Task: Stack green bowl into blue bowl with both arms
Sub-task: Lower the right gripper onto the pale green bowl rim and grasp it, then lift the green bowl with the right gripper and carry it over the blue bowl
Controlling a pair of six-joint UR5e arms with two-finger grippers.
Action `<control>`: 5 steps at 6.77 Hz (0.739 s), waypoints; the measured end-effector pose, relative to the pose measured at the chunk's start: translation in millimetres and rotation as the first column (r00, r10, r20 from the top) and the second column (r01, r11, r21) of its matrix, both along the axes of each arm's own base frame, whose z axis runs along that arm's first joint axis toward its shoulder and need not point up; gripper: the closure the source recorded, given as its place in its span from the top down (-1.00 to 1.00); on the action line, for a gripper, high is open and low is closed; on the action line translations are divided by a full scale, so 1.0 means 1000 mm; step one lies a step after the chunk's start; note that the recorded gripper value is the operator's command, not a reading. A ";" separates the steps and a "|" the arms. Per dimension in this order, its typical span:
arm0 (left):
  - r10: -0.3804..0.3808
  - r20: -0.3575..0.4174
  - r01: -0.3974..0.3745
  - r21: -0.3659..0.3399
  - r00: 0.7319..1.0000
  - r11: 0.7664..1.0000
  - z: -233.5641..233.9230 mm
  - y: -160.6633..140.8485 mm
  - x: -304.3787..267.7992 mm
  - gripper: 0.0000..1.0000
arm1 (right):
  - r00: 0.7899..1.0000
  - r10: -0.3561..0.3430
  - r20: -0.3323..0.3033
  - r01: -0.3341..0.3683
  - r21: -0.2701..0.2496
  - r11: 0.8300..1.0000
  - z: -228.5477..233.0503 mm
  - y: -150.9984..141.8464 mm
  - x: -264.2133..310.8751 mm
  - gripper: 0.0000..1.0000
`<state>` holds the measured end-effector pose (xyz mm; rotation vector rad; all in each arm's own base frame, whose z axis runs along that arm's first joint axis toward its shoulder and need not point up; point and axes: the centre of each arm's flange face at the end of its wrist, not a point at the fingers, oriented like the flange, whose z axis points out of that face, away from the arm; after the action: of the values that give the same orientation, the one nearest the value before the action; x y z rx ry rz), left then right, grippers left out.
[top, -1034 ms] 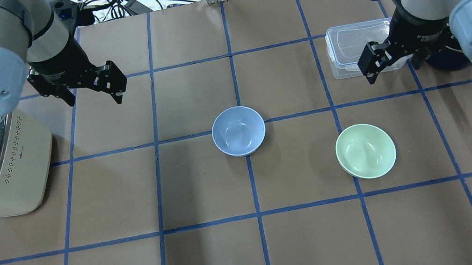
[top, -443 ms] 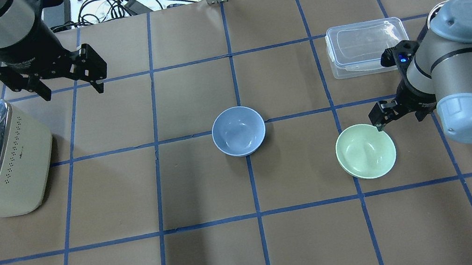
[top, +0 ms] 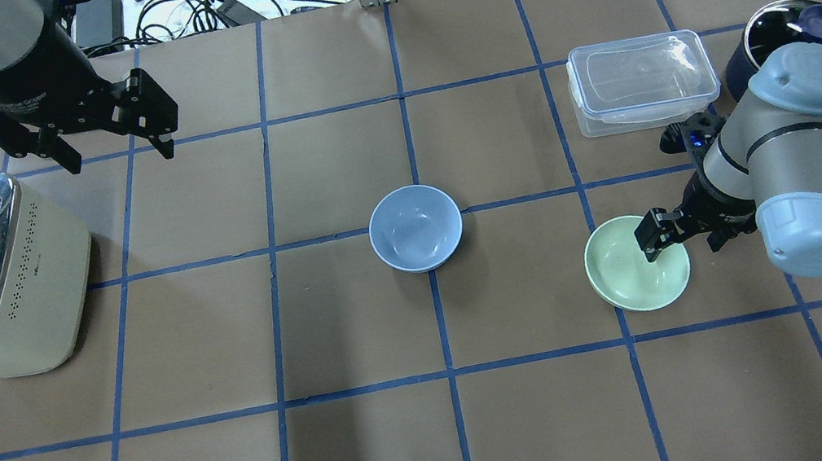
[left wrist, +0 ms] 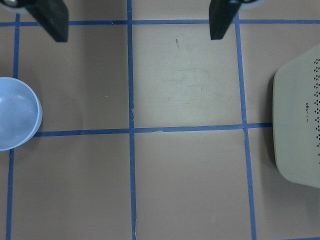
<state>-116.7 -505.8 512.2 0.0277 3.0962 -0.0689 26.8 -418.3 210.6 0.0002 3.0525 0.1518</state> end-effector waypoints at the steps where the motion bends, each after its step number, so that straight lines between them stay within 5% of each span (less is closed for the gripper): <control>1: 0.000 0.000 0.000 -0.001 1.000 1.000 0.000 -0.001 0.000 1.00 | 1.000 0.004 -0.008 -0.004 -0.003 1.000 -0.010 0.007 0.001 -0.53; 2: 0.000 0.001 0.000 -0.002 1.000 1.000 0.000 -0.002 0.000 1.00 | 1.000 0.007 -0.017 -0.007 -0.011 1.000 -0.014 0.010 0.001 -0.95; 5: -0.002 0.001 0.002 -0.003 1.000 1.000 0.000 -0.002 0.001 1.00 | 0.996 0.017 -0.087 -0.017 -0.002 1.000 -0.013 0.012 -0.006 -1.00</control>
<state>-115.8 -507.6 512.4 0.0313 3.0952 -0.0732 21.0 -406.7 197.3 -0.0201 3.1406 0.1531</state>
